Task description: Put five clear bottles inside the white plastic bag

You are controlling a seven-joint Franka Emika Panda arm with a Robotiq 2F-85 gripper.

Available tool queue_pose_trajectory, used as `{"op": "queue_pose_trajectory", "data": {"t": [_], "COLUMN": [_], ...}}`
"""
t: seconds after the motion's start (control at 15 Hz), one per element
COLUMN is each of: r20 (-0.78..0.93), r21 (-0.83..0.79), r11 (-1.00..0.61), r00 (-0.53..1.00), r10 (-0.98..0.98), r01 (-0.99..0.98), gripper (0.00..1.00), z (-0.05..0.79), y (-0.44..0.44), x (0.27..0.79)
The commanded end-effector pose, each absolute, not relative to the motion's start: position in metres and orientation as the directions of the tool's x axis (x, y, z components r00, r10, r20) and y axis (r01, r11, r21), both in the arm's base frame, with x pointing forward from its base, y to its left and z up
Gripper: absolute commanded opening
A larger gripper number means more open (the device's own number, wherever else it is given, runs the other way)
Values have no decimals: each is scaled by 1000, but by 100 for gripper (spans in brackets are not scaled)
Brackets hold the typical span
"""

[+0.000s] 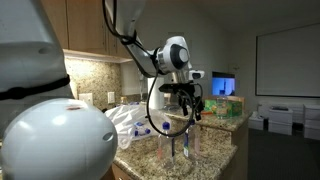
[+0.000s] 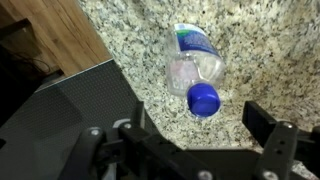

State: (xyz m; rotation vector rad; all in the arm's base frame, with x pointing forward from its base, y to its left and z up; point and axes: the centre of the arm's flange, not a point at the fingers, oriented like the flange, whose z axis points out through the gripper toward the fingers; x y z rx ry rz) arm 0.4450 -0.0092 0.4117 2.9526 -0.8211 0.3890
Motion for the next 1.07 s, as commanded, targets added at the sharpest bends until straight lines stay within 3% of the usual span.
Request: {"op": "queue_pose_trajectory", "data": {"t": [0.0, 0.07, 0.13, 0.2, 0.8, 1.0], "r20": [264, 248, 238, 227, 219, 218], "r21": [-84, -103, -123, -143, -148, -158], "r11": [-829, -826, -820, -809, -792, -790], "r00": [790, 790, 785, 777, 762, 760], "r10": [-553, -561, -572, -587, -610, -613], "r01": [-552, -554, -560, -570, -592, -592], "gripper": [100, 100, 94, 74, 15, 10], "z": [397, 392, 388, 384, 384, 389], "y": [-8, -7, -7, -7, -14, -15], "x": [453, 454, 455, 456, 459, 459]}}
